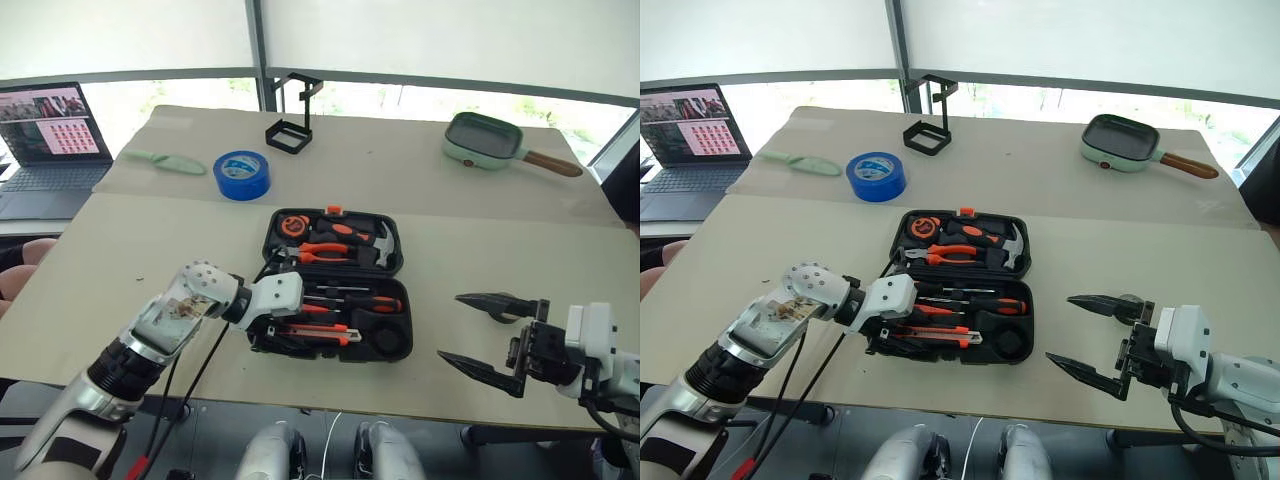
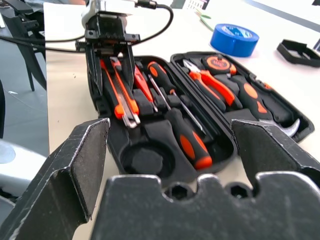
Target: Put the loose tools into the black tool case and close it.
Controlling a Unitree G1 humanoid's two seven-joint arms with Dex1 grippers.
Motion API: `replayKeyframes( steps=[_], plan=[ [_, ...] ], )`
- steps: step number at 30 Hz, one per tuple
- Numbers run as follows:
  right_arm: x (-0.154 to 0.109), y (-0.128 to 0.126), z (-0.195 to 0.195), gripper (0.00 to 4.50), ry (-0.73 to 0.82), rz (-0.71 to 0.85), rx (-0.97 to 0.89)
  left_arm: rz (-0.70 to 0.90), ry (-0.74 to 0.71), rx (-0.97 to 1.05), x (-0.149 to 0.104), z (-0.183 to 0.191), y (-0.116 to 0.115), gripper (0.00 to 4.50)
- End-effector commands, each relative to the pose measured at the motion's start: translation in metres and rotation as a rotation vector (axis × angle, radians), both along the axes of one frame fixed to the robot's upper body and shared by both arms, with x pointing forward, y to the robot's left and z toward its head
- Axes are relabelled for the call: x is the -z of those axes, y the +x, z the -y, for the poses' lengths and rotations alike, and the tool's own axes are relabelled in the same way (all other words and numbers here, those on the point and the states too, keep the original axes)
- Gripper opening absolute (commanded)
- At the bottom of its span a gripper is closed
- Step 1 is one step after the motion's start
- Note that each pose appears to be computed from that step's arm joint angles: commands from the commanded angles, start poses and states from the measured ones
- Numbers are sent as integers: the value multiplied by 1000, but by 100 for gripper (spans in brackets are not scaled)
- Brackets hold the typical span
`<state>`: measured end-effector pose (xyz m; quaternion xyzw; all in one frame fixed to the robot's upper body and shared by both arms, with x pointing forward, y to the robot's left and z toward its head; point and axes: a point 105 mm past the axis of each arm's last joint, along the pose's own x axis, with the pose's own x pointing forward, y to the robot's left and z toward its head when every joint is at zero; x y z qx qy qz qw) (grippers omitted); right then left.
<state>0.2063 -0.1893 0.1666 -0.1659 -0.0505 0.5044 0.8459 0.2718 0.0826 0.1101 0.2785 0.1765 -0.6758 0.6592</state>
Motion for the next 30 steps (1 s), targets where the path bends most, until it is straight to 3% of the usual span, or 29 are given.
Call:
replayKeyframes(
  steps=[1,5,7,11,14,19,22,28,30],
  plan=[
    [-5,-3,-3,450,-6,43,-13,-19,23,1,13,1,-4,171],
    [-4,-4,-4,450,-5,39,-7,-55,4,-52,18,2,-2,171],
    [-2,-5,-4,450,-5,33,-6,-64,-52,-35,13,9,-5,269],
    [0,-6,-5,450,-4,19,-9,-20,-291,-25,-17,24,-1,374],
    [2,-7,-6,450,-2,9,-11,-29,-441,-9,-38,19,-2,374],
    [4,-7,-8,450,2,-5,-20,14,-466,-17,-42,-5,3,374],
    [5,-6,-9,450,3,-7,-22,28,-431,2,-36,-15,0,298],
    [9,-6,-9,450,5,-20,-21,44,-323,42,-11,-29,-13,67],
    [11,-7,-7,450,3,-29,-20,47,-316,12,-6,-28,-11,8]
  ],
)
